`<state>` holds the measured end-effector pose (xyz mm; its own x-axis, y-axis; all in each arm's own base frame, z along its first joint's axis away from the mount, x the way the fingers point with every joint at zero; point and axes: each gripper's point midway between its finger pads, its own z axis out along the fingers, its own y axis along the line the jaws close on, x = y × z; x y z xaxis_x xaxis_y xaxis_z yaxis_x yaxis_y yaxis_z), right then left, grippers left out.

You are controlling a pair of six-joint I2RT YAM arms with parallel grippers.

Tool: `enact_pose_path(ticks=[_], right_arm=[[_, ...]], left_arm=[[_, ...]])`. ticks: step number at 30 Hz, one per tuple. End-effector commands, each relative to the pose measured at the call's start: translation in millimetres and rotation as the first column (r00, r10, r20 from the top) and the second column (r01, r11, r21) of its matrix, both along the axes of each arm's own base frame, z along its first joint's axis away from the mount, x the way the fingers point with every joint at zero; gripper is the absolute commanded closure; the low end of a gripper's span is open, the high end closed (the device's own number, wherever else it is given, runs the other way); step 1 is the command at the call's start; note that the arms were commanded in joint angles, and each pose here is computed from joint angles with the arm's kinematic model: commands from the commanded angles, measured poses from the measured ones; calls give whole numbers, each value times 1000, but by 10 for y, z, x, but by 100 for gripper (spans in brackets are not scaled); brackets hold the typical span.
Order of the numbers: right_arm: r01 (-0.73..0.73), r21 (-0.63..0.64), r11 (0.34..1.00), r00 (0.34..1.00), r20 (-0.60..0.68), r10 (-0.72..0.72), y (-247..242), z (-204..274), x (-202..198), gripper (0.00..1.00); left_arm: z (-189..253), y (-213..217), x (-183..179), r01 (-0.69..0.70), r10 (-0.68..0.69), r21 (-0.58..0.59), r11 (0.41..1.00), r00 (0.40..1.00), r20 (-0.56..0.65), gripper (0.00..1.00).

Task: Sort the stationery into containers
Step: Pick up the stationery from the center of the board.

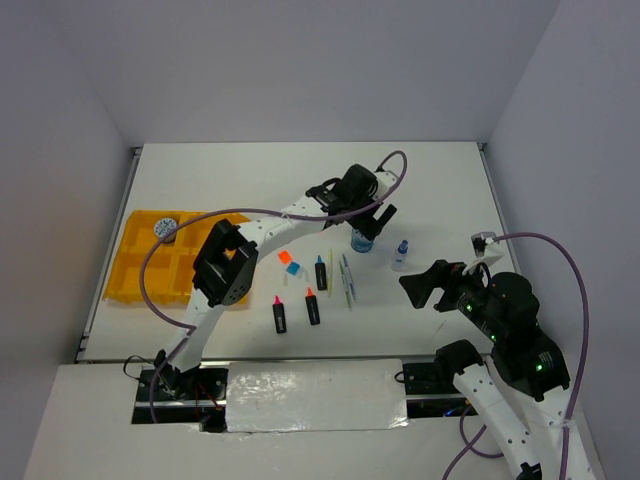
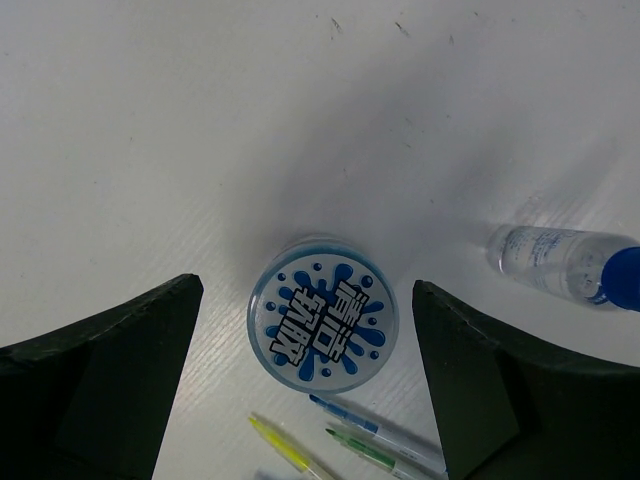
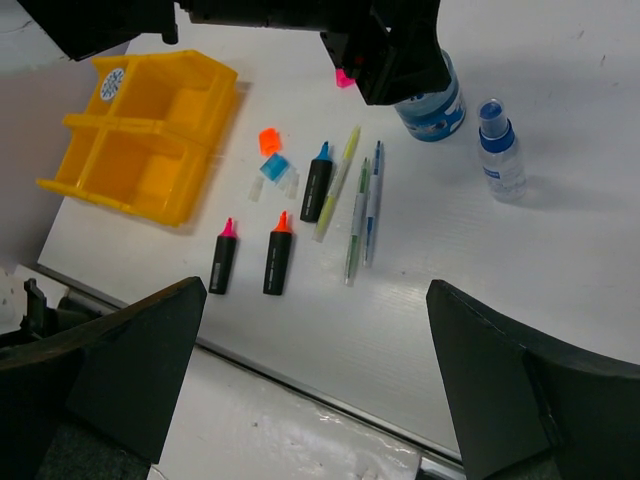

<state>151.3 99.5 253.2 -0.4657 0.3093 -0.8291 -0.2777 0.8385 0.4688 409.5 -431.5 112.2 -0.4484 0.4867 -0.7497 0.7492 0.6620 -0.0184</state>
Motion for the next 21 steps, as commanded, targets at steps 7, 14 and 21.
enact_pose_path(ticks=[7,14,21], right_arm=[[-27,6,1000,1000,7,27,63,-33,48,0],[-27,6,1000,1000,9,27,66,-28,57,0],[-29,5,1000,1000,6,29,78,-52,83,0]], left_arm=[[-394,-86,36,0,0,3,1000,999,-46,2],[-268,-63,78,-35,35,-9,999,999,-25,71],[847,160,227,-170,187,-139,976,974,127,94]])
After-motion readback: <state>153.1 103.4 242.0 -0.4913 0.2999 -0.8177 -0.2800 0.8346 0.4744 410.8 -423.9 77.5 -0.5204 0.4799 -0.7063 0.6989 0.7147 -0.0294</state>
